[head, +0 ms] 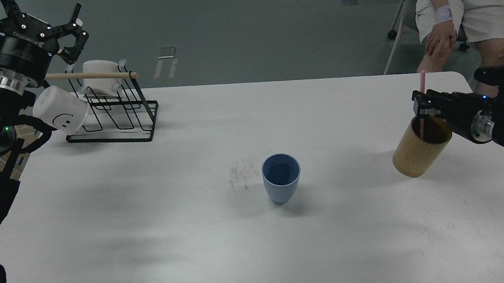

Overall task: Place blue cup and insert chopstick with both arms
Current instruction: 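Reach the right gripper to the pink stick in the tan cup and grasp, then pull the pink stick up out of the tan cup with the right gripper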

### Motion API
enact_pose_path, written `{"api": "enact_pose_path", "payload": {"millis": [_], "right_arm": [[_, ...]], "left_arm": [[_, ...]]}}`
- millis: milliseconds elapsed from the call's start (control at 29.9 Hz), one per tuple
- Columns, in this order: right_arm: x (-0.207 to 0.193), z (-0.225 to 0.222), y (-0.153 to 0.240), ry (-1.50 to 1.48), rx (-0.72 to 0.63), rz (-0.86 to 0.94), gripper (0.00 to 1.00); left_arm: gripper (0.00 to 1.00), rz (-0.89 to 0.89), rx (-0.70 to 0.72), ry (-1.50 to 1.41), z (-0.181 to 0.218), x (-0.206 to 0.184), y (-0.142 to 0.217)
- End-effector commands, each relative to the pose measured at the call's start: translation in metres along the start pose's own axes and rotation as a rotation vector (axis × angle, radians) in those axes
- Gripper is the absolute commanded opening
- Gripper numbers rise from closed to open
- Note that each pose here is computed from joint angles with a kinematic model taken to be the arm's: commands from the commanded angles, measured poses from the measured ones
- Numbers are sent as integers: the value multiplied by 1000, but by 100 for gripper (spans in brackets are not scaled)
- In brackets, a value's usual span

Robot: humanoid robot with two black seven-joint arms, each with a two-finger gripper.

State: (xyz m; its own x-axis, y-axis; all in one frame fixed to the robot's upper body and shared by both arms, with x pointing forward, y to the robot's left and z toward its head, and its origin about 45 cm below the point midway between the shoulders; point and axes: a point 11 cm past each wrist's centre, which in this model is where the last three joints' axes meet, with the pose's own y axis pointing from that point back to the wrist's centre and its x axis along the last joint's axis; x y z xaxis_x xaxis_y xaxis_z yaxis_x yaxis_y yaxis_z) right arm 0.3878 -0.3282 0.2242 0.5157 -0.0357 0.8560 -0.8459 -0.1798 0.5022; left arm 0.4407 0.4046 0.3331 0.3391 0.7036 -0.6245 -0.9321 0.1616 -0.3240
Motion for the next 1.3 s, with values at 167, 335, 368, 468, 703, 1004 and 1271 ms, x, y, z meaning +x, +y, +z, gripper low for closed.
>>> {"api": "enact_pose_path", "payload": {"millis": [167, 335, 368, 468, 703, 1004, 1271], "right_arm": [[-4, 1, -2, -12, -1, -10, 29], [-3, 1, -2, -10, -3, -7, 19], [-4, 0, -2, -10, -1, -8, 14], [-5, 1, -1, -11, -2, -10, 12], [-6, 0, -1, -13, 1, -11, 12], [0, -4, 3, -6, 17, 6, 12], [27, -2, 17, -7, 26, 86, 4]], "left_arm": [[98, -2, -4, -3, 3, -1, -2], [98, -5, -5, -3, 3, -2, -3], [98, -5, -2, -3, 3, -2, -3], [98, -4, -2, -3, 3, -2, -3], [98, -6, -9, -3, 5, -4, -4], [98, -6, -8, -8, 6, -4, -5], [98, -7, -10, -9, 8, -4, -5]]}}
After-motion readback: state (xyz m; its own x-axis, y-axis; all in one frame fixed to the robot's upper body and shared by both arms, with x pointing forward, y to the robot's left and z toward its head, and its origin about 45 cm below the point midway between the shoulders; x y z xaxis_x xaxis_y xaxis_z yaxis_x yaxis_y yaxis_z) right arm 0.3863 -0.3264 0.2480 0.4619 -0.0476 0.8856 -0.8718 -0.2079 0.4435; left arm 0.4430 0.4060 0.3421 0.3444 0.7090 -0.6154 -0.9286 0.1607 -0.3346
